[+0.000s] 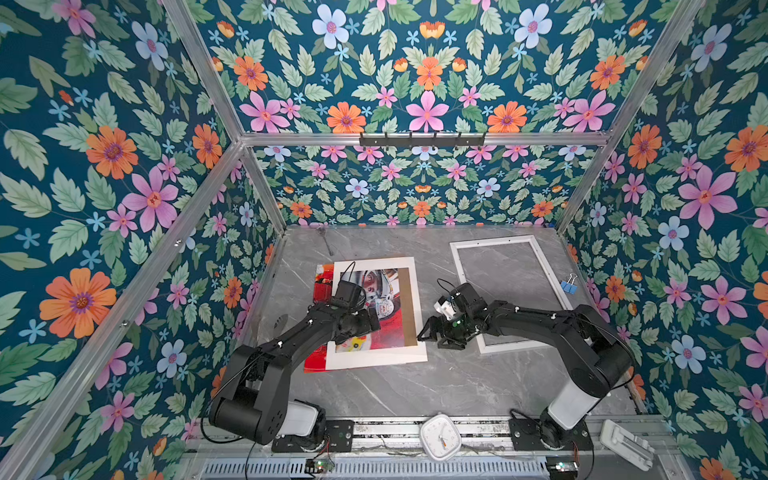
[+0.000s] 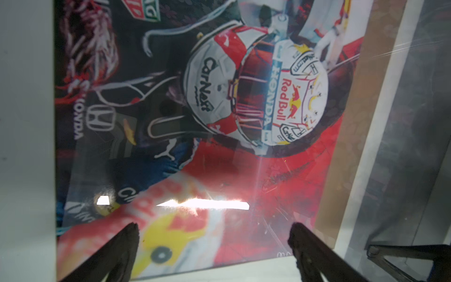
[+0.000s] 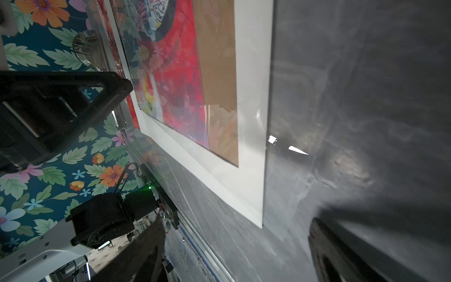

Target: Put the photo into the frame

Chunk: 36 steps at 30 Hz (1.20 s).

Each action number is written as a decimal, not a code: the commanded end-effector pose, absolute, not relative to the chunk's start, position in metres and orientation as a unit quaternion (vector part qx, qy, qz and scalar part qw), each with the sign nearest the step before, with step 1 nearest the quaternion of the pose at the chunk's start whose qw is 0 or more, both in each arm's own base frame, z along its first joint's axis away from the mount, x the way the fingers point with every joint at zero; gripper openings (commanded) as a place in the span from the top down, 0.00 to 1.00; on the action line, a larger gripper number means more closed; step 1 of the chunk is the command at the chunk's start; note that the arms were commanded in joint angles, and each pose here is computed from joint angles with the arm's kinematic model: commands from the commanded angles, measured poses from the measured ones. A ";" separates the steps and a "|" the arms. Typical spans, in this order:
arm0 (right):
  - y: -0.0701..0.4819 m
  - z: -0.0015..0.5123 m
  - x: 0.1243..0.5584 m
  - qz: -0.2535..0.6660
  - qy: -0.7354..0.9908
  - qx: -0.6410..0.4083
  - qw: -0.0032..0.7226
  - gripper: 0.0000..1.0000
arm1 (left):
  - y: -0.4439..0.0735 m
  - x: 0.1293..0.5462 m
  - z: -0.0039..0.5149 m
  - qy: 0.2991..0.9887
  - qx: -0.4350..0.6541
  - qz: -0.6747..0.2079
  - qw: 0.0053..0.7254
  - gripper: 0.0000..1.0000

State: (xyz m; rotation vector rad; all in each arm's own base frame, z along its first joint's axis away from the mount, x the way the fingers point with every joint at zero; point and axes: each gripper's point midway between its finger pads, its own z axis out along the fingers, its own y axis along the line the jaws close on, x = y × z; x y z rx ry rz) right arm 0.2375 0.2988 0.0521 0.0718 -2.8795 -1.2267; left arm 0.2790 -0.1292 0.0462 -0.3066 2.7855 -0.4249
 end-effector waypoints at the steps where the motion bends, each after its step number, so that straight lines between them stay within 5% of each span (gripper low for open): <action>1: 0.296 0.053 0.237 -0.394 -0.919 0.011 -0.003 0.09 | -0.133 0.284 0.044 0.970 -0.107 -0.155 0.155 0.01; 36: 0.311 0.063 0.245 -0.523 -0.851 -0.048 -0.008 0.12 | -0.123 0.268 0.018 0.977 -0.114 -0.128 0.126 0.01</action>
